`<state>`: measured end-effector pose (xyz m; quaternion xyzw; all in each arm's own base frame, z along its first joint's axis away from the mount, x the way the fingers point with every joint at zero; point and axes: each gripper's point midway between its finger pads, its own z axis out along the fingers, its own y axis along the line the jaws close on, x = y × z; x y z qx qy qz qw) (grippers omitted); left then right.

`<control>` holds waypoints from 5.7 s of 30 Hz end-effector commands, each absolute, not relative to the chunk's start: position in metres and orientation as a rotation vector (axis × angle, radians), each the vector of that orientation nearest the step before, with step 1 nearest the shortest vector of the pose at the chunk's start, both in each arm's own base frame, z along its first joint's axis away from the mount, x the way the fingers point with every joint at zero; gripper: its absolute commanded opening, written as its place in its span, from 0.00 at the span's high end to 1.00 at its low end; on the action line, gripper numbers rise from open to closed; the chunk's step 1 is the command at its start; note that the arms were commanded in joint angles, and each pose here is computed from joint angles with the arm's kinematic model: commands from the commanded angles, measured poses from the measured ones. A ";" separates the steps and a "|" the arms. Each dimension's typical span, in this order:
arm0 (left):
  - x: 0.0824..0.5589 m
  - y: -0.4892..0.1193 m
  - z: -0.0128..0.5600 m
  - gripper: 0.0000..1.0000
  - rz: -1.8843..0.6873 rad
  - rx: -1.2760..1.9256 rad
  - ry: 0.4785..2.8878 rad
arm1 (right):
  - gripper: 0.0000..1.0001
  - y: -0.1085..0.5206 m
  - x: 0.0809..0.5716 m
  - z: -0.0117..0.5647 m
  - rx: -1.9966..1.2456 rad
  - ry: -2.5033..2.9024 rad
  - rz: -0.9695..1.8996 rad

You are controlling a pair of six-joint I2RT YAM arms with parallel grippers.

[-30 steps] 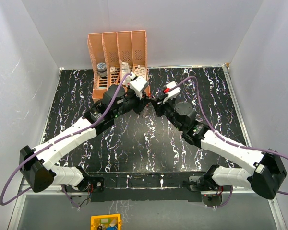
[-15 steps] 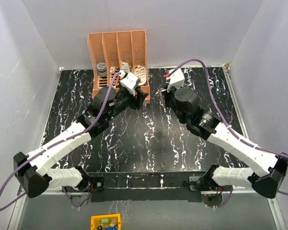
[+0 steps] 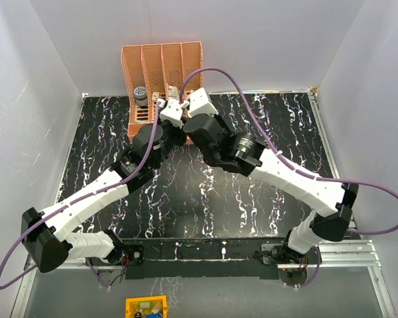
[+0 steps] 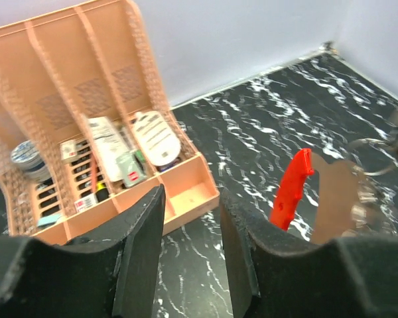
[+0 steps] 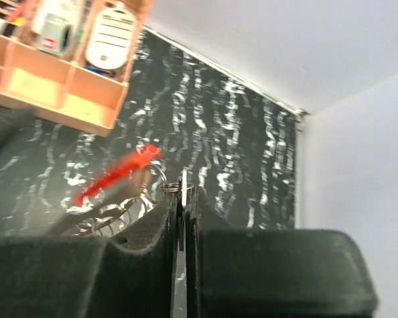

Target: Remove the keys from the keyring

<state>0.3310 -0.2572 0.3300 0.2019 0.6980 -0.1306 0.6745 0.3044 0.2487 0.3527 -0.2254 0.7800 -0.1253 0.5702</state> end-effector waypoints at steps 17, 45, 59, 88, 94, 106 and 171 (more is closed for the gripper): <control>0.302 -0.216 0.400 0.58 -0.330 0.302 1.223 | 1.00 0.234 0.262 0.437 -0.636 1.535 -0.347; 0.301 -0.227 0.505 0.56 -0.873 0.471 1.106 | 1.00 0.244 0.241 0.489 -0.776 1.366 -0.117; 0.247 -0.277 0.488 0.39 -1.360 0.809 0.939 | 1.00 0.243 0.238 0.488 -0.754 1.361 -0.075; 0.255 -0.299 0.471 0.43 -1.514 0.948 0.900 | 1.00 0.253 0.238 0.484 -0.760 1.355 -0.045; 0.252 -0.306 0.468 0.51 -1.533 0.965 0.910 | 1.00 0.254 0.237 0.486 -0.758 1.348 -0.032; 0.238 -0.325 0.458 0.58 -1.568 1.022 0.926 | 1.00 0.253 0.237 0.487 -0.750 1.344 -0.027; 0.245 -0.298 0.472 1.00 -1.167 0.828 0.940 | 1.00 0.252 0.250 0.500 -0.705 1.305 -0.152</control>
